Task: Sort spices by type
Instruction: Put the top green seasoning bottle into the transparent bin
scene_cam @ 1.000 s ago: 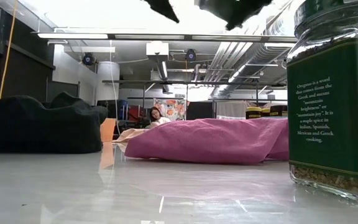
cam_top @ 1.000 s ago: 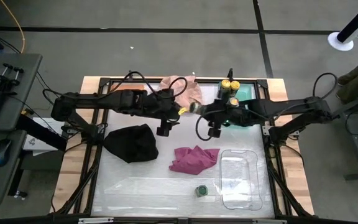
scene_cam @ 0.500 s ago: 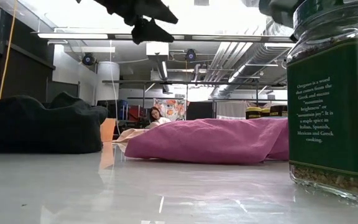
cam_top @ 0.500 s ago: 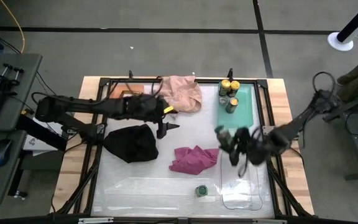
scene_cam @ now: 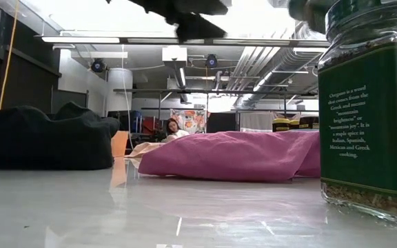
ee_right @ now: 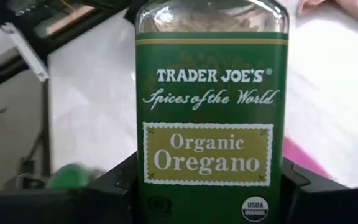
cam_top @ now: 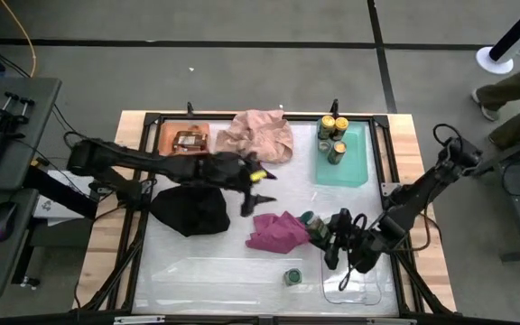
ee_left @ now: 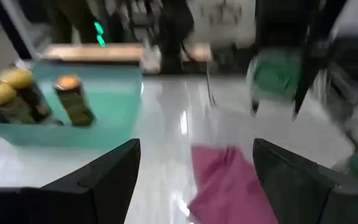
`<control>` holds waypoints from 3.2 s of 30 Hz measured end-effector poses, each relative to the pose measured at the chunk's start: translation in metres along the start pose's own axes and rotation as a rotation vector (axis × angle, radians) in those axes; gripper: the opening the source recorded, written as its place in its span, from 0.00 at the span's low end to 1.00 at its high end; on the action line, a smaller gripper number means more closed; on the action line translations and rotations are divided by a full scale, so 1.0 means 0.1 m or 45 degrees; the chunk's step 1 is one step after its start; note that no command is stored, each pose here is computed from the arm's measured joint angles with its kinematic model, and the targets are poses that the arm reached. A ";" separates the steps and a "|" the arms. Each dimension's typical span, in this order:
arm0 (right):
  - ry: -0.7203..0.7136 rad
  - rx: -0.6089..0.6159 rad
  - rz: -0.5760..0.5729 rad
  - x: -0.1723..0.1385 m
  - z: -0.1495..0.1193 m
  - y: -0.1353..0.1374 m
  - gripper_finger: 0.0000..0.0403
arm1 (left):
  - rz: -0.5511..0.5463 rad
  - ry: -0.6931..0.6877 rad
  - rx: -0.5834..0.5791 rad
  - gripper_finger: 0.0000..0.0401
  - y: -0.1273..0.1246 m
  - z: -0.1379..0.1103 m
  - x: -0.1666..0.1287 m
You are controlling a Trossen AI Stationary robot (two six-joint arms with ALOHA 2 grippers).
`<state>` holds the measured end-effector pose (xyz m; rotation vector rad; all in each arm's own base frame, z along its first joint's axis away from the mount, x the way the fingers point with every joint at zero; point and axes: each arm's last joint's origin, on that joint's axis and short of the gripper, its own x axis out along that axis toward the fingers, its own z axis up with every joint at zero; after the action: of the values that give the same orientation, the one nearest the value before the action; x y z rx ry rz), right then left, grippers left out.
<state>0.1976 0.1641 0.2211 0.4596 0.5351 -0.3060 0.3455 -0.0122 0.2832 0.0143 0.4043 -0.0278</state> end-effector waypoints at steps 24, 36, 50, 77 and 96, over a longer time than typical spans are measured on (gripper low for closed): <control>0.183 -0.083 -0.083 -0.51 -0.49 -0.27 0.48 | -0.333 -0.040 0.213 0.55 -0.64 0.09 1.49; 0.162 -0.137 0.013 -0.51 -0.48 -0.18 0.48 | -0.206 0.015 0.105 0.03 -0.75 -0.11 1.64; 0.223 -0.117 -0.014 -0.44 -0.53 -0.25 0.48 | -0.207 -0.004 0.070 0.00 -0.77 -0.17 1.72; 0.386 -0.339 -0.005 -0.11 -0.43 -0.38 0.48 | -0.127 0.069 0.163 0.00 -0.60 -0.33 1.83; 0.440 -0.409 -0.071 -0.06 -0.40 -0.46 0.52 | -0.186 0.226 0.173 0.00 -0.65 -0.45 1.81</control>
<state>0.1577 0.1453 0.1787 0.1841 0.9191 -0.1890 0.4918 -0.0803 0.1699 0.1220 0.5802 -0.1990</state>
